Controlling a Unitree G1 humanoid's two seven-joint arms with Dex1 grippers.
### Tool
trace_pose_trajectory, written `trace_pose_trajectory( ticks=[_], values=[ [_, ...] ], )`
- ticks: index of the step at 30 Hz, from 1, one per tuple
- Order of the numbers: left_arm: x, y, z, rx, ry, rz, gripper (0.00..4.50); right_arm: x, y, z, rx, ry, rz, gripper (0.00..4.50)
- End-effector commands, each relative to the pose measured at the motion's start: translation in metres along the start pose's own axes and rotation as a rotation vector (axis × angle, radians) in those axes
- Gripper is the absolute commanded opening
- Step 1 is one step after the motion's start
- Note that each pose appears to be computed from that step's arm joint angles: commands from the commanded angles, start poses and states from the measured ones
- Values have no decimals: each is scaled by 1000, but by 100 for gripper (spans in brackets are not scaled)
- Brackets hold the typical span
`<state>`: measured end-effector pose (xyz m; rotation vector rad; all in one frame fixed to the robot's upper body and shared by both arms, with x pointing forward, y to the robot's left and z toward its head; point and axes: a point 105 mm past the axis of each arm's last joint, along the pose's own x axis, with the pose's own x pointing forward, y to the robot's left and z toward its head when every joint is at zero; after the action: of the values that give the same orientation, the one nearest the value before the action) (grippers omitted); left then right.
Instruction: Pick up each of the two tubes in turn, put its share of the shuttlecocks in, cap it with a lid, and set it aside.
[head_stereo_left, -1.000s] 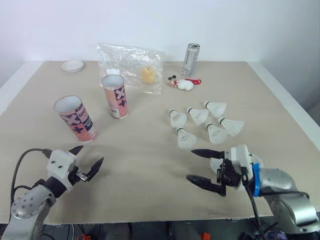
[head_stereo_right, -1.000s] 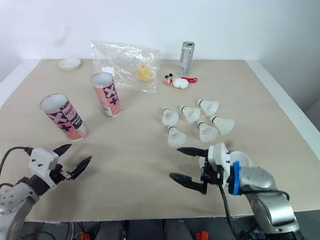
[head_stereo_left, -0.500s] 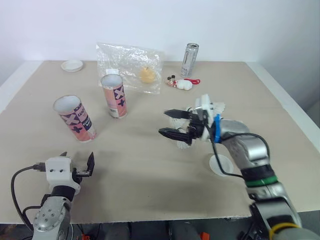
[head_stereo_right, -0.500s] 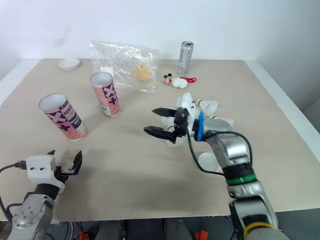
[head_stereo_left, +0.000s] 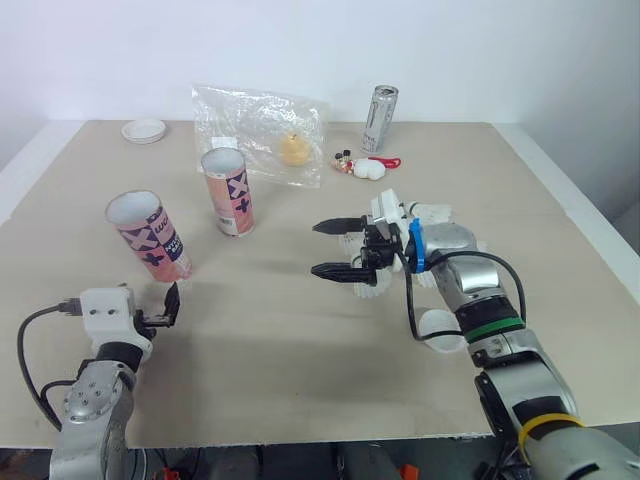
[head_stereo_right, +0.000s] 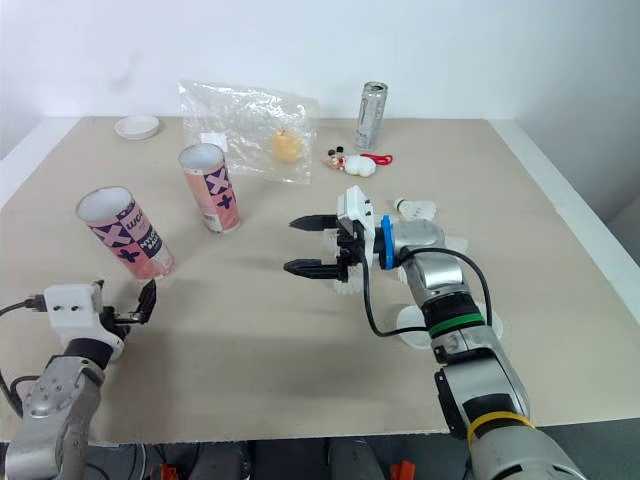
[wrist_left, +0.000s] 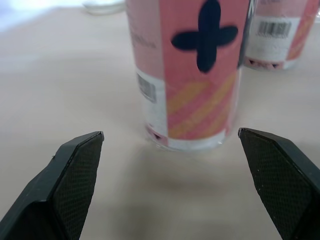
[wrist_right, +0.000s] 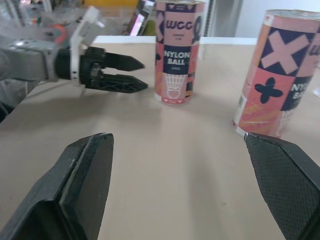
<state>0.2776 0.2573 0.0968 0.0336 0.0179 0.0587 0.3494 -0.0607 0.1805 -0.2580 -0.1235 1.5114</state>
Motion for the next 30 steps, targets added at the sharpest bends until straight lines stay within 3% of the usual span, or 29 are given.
trace_pose_trajectory(
  ticks=[1, 21, 30],
  values=[
    [9, 8, 3, -7, -11, -16, 450, 0, -6, 14, -57, -31, -6, 448],
    [62, 1, 7, 67, -3, -163, 450, 3, -8, 17, -81, -38, -55, 448],
    [80, 4, -3, 115, 43, -235, 450, 6, -9, 21, -77, -52, -56, 448]
  ],
)
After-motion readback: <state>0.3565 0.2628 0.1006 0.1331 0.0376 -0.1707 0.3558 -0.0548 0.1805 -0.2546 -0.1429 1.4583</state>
